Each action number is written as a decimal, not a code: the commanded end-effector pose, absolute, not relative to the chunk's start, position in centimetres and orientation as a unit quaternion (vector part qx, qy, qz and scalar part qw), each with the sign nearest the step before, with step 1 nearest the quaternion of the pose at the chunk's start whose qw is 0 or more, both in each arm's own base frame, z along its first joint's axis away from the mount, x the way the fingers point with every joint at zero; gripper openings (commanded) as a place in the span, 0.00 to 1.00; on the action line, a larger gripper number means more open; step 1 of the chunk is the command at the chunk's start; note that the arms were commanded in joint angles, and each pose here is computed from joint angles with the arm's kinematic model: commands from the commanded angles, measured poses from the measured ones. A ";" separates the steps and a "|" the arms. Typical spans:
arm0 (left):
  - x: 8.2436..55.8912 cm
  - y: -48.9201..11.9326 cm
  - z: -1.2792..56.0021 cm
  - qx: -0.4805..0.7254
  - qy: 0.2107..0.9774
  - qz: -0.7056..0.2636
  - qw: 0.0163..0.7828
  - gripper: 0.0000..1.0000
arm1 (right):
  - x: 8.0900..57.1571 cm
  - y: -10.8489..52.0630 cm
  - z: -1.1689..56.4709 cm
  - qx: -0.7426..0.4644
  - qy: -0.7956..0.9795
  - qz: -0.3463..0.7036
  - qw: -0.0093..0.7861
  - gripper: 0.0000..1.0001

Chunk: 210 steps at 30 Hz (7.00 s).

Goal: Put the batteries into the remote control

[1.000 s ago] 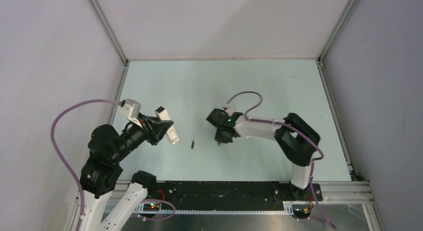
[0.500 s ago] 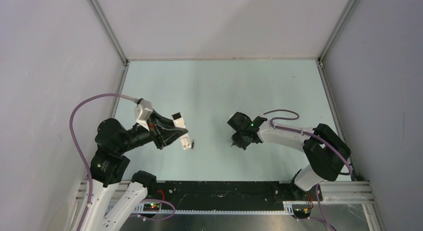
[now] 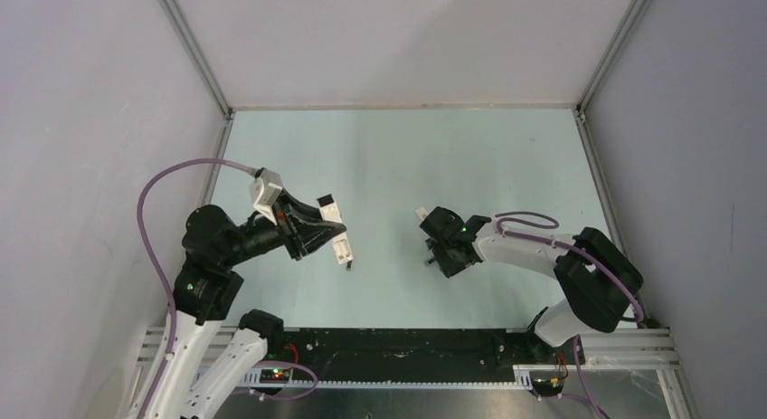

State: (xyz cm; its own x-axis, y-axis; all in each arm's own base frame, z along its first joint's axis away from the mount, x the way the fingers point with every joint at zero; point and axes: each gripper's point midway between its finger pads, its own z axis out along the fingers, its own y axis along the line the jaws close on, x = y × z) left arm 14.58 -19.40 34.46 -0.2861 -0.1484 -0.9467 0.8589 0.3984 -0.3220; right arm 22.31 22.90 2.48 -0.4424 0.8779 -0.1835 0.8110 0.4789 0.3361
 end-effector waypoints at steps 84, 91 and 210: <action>19.5 -20.8 33.4 0.148 0.631 -0.575 0.499 0.09 | 27.2 26.2 20.5 -0.291 0.812 0.287 0.417 0.00; 20.5 -23.0 34.6 0.135 0.598 -0.611 0.500 0.08 | 24.7 24.6 28.9 -0.162 0.792 0.357 0.469 0.00; 25.7 -31.4 36.5 0.011 0.564 -0.744 0.360 0.00 | 21.8 21.5 38.0 0.050 0.781 0.360 0.508 0.96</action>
